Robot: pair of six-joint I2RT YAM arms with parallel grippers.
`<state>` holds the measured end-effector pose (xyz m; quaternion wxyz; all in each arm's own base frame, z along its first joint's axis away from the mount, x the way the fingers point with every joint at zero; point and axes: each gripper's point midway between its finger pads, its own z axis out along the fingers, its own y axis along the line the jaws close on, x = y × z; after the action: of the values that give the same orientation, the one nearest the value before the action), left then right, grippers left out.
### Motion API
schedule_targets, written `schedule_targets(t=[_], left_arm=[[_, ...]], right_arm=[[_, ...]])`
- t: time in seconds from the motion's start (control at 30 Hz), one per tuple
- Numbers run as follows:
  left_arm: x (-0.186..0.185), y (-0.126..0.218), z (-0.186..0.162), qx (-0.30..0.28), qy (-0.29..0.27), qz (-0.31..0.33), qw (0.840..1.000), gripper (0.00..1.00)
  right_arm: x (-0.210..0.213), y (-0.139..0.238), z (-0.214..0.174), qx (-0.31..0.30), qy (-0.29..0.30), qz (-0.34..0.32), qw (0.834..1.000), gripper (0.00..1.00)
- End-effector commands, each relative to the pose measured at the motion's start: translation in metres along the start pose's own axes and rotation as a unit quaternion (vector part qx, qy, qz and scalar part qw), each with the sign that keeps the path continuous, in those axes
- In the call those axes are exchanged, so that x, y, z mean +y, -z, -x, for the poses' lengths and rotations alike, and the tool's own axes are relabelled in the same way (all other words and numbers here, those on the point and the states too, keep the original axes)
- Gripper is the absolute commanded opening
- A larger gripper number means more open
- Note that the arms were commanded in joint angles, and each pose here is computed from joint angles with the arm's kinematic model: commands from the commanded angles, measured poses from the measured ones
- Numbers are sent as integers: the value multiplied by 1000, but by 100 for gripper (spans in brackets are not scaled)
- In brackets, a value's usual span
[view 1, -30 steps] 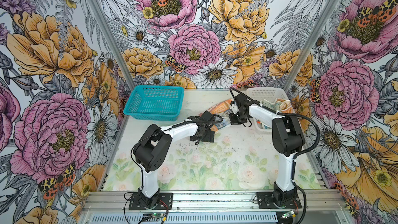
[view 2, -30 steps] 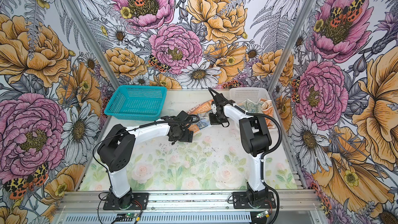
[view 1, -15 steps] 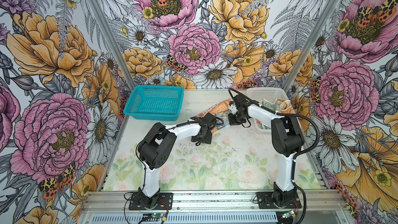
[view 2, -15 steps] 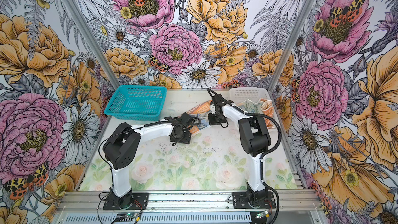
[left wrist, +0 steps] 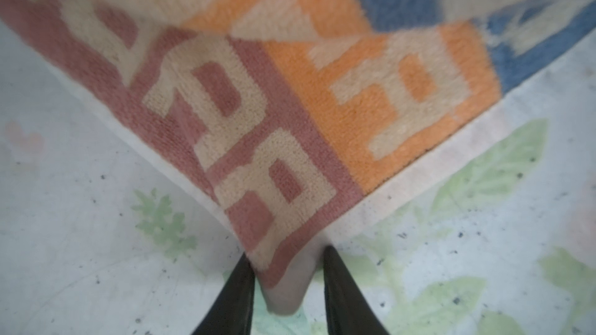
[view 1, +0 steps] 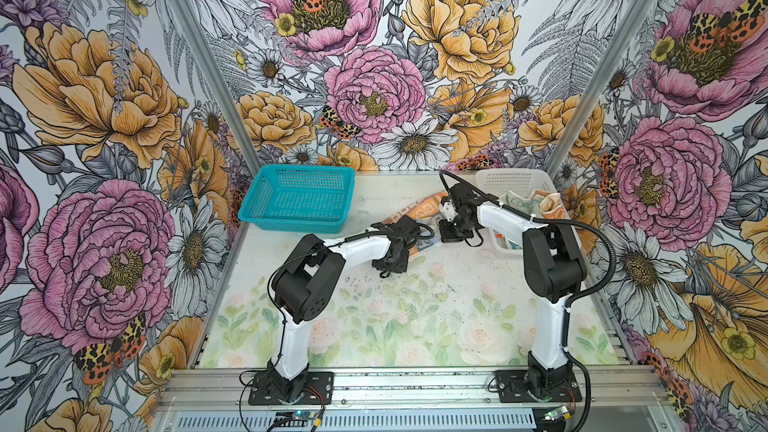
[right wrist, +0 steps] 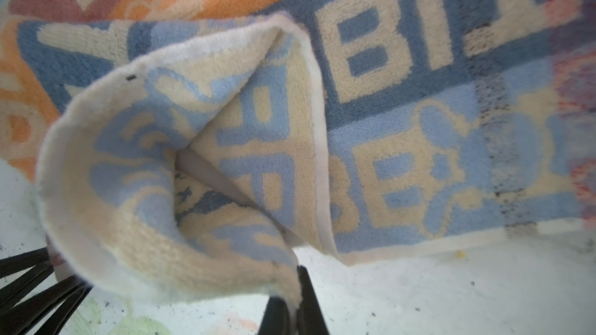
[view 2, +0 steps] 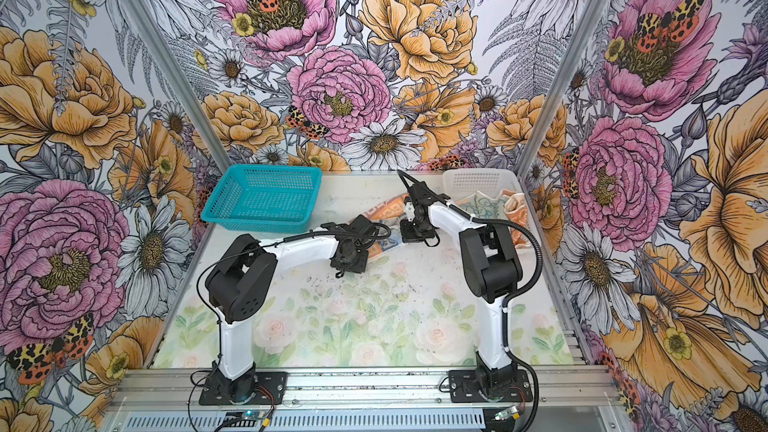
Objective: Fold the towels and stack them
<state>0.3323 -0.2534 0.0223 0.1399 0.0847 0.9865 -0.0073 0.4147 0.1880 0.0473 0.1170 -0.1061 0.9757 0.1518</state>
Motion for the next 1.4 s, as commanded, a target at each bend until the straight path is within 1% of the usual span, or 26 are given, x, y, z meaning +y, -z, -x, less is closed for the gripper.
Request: schedule_targets(t=[0.0, 0.17, 0.27, 0.37, 0.4, 0.47, 0.57, 0.63, 0.73, 0.83, 0.93, 1.07, 1.17, 1.23, 1.3, 1.37], left_arm=[[9, -15, -18, 25, -15, 27, 999, 24], [13, -8, -16, 19, -16, 27, 999, 0], [22, 19, 6, -7, -2, 18, 1000, 0], [34, 66, 44, -62, 24, -7, 998, 0], [39, 97, 61, -96, 37, -25, 994, 0], [51, 139, 88, -143, 58, -45, 987, 0], [67, 204, 123, -217, 84, -73, 970, 0], [79, 246, 142, -266, 97, -84, 955, 0], [89, 298, 162, -324, 105, -95, 935, 0], [91, 344, 173, -373, 100, -109, 916, 0], [89, 382, 175, -405, 93, -126, 901, 0], [83, 416, 159, -426, 75, -133, 892, 0], [72, 444, 134, -444, 55, -136, 884, 0], [68, 465, 115, -463, 45, -125, 876, 0], [62, 485, 93, -477, 40, -132, 868, 0], [59, 502, 75, -488, 43, -151, 858, 0]], right_arm=[[12, 8, 6, -17, 0, 17, 1000, 0], [24, 21, 10, -27, -3, 45, 999, 0], [40, 46, 17, -50, -4, 75, 996, 0], [60, 86, 28, -90, 1, 107, 990, 0], [67, 103, 33, -107, 3, 119, 987, 0], [81, 136, 42, -139, 10, 142, 980, 0], [102, 190, 55, -193, 21, 175, 965, 0], [113, 229, 61, -232, 29, 187, 954, 0], [128, 283, 69, -286, 44, 203, 935, 0], [138, 329, 72, -334, 56, 208, 918, 0], [148, 369, 68, -370, 70, 218, 900, 0], [163, 411, 48, -398, 96, 245, 879, 0], [174, 440, 22, -413, 117, 267, 863, 0], [182, 457, 3, -421, 132, 283, 852, 0], [187, 476, -17, -431, 141, 297, 841, 0], [191, 491, -32, -434, 143, 311, 833, 0]])
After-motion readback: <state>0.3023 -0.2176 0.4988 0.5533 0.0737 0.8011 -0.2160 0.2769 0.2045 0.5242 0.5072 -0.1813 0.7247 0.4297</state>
